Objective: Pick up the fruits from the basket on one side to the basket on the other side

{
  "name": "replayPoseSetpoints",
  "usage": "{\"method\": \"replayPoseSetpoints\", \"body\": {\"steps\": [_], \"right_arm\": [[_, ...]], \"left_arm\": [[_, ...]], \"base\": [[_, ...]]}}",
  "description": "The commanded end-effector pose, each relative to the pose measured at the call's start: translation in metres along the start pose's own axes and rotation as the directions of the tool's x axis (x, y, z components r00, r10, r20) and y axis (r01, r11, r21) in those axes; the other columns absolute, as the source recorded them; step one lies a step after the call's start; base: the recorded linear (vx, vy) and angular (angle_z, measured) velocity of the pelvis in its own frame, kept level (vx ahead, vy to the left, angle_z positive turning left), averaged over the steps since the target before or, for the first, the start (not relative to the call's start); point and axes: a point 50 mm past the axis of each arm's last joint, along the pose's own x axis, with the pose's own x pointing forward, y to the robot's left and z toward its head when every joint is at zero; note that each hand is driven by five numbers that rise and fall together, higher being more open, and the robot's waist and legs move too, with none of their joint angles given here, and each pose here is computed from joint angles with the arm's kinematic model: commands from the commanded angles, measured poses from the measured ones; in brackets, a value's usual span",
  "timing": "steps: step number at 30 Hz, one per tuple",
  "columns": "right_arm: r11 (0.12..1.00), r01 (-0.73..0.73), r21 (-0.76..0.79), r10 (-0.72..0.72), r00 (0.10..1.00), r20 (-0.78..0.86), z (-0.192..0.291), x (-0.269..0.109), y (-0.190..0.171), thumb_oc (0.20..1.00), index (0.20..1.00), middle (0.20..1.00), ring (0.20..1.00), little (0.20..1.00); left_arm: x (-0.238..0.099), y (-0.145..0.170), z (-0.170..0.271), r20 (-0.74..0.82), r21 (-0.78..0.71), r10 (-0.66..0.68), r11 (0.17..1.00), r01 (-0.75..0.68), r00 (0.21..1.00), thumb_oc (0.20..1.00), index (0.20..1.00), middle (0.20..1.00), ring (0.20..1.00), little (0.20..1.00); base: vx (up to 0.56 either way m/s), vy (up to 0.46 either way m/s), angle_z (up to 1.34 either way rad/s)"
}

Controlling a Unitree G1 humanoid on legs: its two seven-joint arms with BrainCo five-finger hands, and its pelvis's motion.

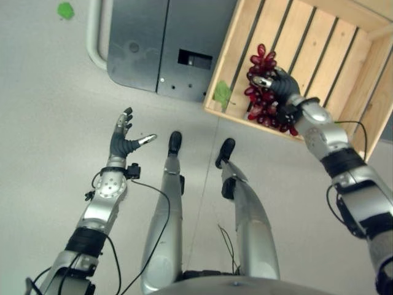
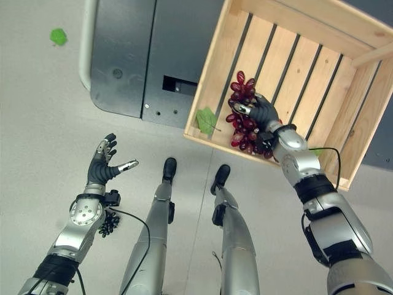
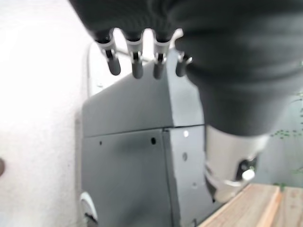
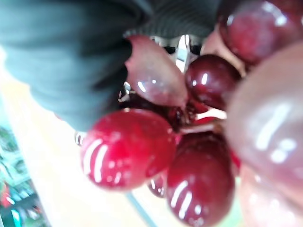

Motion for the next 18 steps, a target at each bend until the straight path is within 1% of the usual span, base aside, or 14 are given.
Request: {"method": "replayPoseSetpoints", "body": {"steps": [1,7,8,15,18], "right_arm": [[0.978,-0.074,0.197,0.080,0.997,-0.020,-0.036,-0.013,0.017,0.200,0.200,0.200,0.200,0.200],[0.934,-0.023,0.358,0.016,1.000,0.020,-0.053,-0.030,0.014,0.200,0.200,0.200,0.200,0.200],[0.916,-0.017,0.401,0.002,0.999,0.037,-0.056,-0.033,0.015,0.200,0.200,0.200,0.200,0.200],[0.882,-0.010,0.470,-0.028,0.997,0.072,-0.060,-0.044,0.017,0.200,0.200,0.200,0.200,0.200],[0.868,-0.052,0.494,-0.011,0.992,0.124,-0.054,-0.048,0.022,0.200,0.200,0.200,0.200,0.200]], "left_arm": [[0.000,0.005,0.009,0.066,-0.050,0.025,0.998,-0.021,0.998,1.000,1.000,1.000,1.000,1.000],[0.004,0.005,0.008,0.061,-0.059,0.032,0.998,-0.028,0.998,1.000,1.000,1.000,1.000,1.000],[0.004,0.005,0.006,0.054,-0.068,0.033,0.997,-0.029,0.998,1.000,1.000,1.000,1.000,1.000],[0.000,0.006,0.001,0.032,-0.069,0.032,0.997,-0.030,0.999,1.000,1.000,1.000,1.000,1.000],[-0.002,0.008,-0.001,0.027,-0.067,0.031,0.997,-0.029,0.999,1.000,1.000,1.000,1.000,1.000]], "base": [[0.00,-0.041,0.04],[0.01,-0.045,0.12],[0.01,-0.018,0.16],[0.02,-0.010,0.06],[0.02,-0.004,0.02]]}}
